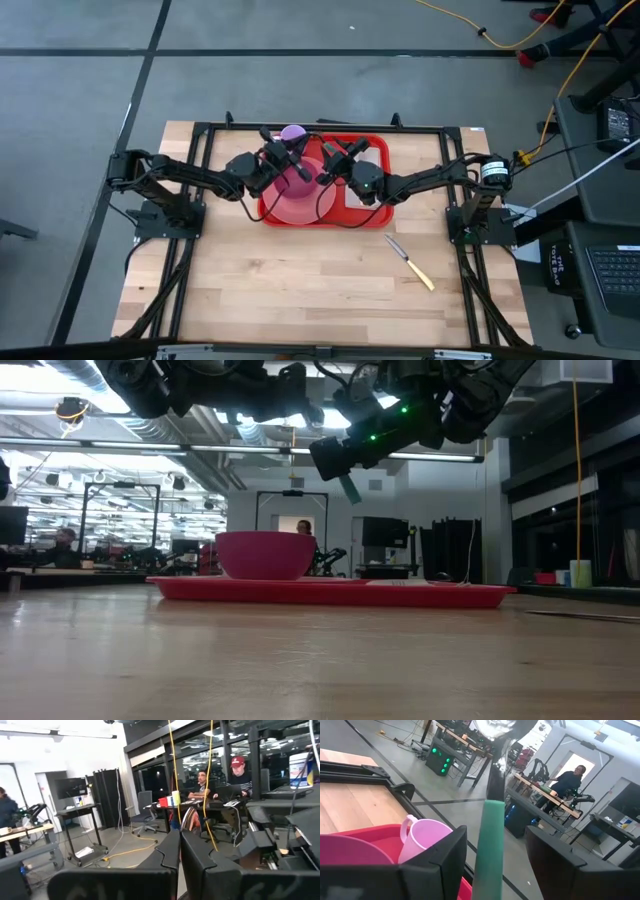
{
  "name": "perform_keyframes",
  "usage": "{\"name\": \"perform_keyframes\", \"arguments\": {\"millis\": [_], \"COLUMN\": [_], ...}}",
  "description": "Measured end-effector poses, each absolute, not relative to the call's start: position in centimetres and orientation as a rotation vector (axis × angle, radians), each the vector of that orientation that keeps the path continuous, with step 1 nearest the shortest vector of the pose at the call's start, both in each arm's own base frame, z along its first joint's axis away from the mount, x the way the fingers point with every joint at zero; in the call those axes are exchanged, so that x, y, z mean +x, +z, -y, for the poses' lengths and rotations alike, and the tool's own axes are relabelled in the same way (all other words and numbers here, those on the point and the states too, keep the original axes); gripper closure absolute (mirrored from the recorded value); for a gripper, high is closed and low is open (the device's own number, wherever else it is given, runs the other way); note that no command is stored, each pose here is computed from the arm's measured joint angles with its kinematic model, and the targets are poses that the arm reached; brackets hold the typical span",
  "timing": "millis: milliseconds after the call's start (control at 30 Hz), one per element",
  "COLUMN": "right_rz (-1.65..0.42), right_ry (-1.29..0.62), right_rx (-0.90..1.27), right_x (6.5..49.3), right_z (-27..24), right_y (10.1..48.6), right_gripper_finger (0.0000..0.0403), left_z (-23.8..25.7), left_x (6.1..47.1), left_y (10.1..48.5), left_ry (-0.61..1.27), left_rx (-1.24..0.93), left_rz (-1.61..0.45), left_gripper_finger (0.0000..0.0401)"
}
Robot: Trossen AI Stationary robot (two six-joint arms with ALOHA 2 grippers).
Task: Set up tray
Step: Put the blue spoon beside the orange fork on the brown napkin
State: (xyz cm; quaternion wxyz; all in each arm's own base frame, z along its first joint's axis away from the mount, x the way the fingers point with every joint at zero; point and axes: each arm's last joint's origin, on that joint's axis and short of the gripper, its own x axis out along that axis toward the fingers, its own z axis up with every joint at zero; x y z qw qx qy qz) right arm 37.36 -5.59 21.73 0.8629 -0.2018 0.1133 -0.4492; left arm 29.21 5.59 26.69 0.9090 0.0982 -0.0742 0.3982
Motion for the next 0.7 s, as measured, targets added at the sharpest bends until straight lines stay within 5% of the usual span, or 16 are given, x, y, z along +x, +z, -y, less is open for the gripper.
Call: {"name": "perform_keyframes", "arguments": {"millis": [700], "right_rz": [-0.251], "right_ry": [-0.997], "right_rx": [-0.420], "right_x": [37.22], "right_z": [5.56], "right_y": [21.74], "right_gripper_finger": [0.0215], "left_z": [-5.79], "left_x": [29.12], "left_y": [26.71], "left_ry": [0.859], "left_rx": [0.175], "left_rz": [0.159], "left_gripper_finger": [0.0399]}}
